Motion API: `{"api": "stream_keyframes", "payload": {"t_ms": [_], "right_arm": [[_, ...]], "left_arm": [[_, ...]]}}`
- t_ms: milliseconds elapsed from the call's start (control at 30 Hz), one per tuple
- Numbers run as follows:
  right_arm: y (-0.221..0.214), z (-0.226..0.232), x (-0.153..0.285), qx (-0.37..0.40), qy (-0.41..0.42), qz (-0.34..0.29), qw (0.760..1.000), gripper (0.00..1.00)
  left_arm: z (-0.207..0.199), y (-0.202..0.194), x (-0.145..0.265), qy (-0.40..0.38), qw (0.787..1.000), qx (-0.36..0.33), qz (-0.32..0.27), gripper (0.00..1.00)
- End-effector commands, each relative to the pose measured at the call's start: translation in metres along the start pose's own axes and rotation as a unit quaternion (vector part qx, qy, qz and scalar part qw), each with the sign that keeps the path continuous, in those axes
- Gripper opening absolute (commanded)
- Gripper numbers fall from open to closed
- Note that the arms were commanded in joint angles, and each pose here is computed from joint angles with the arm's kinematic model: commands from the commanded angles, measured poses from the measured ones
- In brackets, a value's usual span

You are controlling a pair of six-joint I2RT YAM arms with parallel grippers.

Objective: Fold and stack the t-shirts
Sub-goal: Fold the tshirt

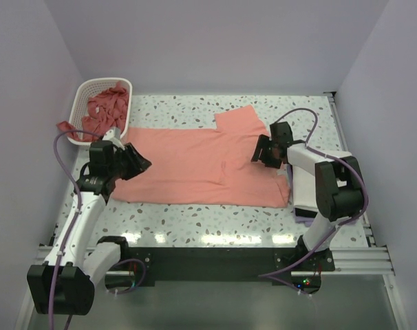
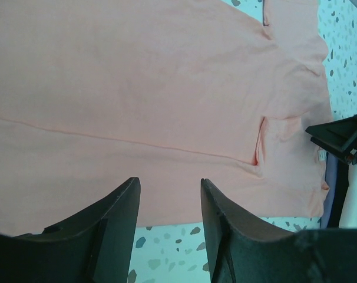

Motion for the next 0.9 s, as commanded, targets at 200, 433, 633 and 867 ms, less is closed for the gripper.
{"api": "stream_keyframes", "payload": {"t_ms": [200, 433, 633, 867], "right_arm": [[0.038, 0.004, 0.01, 0.013, -0.002, -0.067, 0.998, 0.51], [0.053, -0.003, 0.005, 0.03, -0.036, -0.07, 0.997, 0.38], [0.068, -0.004, 0.002, 0.06, -0.055, -0.079, 0.993, 0.33], [0.061, -0.003, -0.012, 0.081, -0.06, -0.056, 0.993, 0.33]], "left_arm": [[0.0, 0.0, -0.001, -0.021, 0.999, -0.041, -0.01, 0.51], [0.006, 0.0, -0.005, -0.011, 0.999, -0.045, -0.013, 0.51], [0.012, -0.004, -0.01, -0.006, 0.999, -0.045, -0.009, 0.51], [0.018, -0.008, -0.016, 0.002, 0.999, -0.046, -0.001, 0.51]]}}
Point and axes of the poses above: each gripper's point midway between its finger pads, its own x axis back along the fingers, its own z axis along the line the jaws close on, y = z × x, the point moved 1 cm from there along x, back along the fingers, and after that the axes turned 14 degrees about x, right-handed, at the moved point
